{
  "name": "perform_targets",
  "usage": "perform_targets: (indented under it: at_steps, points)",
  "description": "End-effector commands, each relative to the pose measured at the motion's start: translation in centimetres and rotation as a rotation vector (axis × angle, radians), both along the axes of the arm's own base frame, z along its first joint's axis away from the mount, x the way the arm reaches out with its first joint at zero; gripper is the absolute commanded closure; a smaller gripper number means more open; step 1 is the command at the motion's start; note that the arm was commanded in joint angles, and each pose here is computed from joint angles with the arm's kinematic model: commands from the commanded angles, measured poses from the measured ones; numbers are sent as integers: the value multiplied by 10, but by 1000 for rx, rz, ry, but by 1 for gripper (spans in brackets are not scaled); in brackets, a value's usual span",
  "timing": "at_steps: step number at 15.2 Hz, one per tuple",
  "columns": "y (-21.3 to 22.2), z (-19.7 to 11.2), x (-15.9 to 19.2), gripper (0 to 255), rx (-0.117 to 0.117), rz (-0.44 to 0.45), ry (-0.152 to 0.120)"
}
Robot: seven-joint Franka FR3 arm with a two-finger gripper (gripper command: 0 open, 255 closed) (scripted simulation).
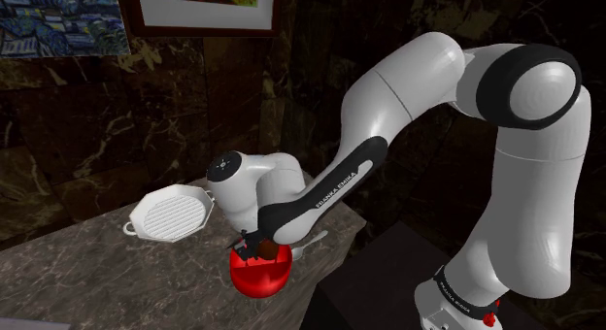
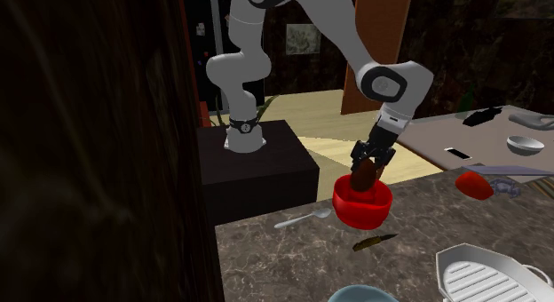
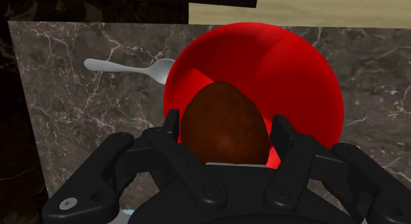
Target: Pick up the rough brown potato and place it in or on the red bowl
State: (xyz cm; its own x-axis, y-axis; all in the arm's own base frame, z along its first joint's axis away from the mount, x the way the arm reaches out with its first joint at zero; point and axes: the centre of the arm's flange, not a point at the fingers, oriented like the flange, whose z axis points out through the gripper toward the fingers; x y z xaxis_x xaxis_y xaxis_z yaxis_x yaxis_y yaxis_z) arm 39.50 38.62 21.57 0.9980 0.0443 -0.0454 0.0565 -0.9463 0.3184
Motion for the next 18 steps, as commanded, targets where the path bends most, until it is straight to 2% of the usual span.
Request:
perform_targets:
  at_steps: [1, 2, 10, 11, 16, 18]
  points:
    - [0, -11, 0, 255, 0, 0, 0]
    - [0, -18, 0, 255, 0, 0, 0]
    - [0, -18, 0, 255, 0, 0, 0]
    - [1, -18, 0, 0, 0, 0, 0]
    - [0, -18, 0, 0, 0, 0, 0]
    - [9, 7, 1, 0, 0, 0, 0]
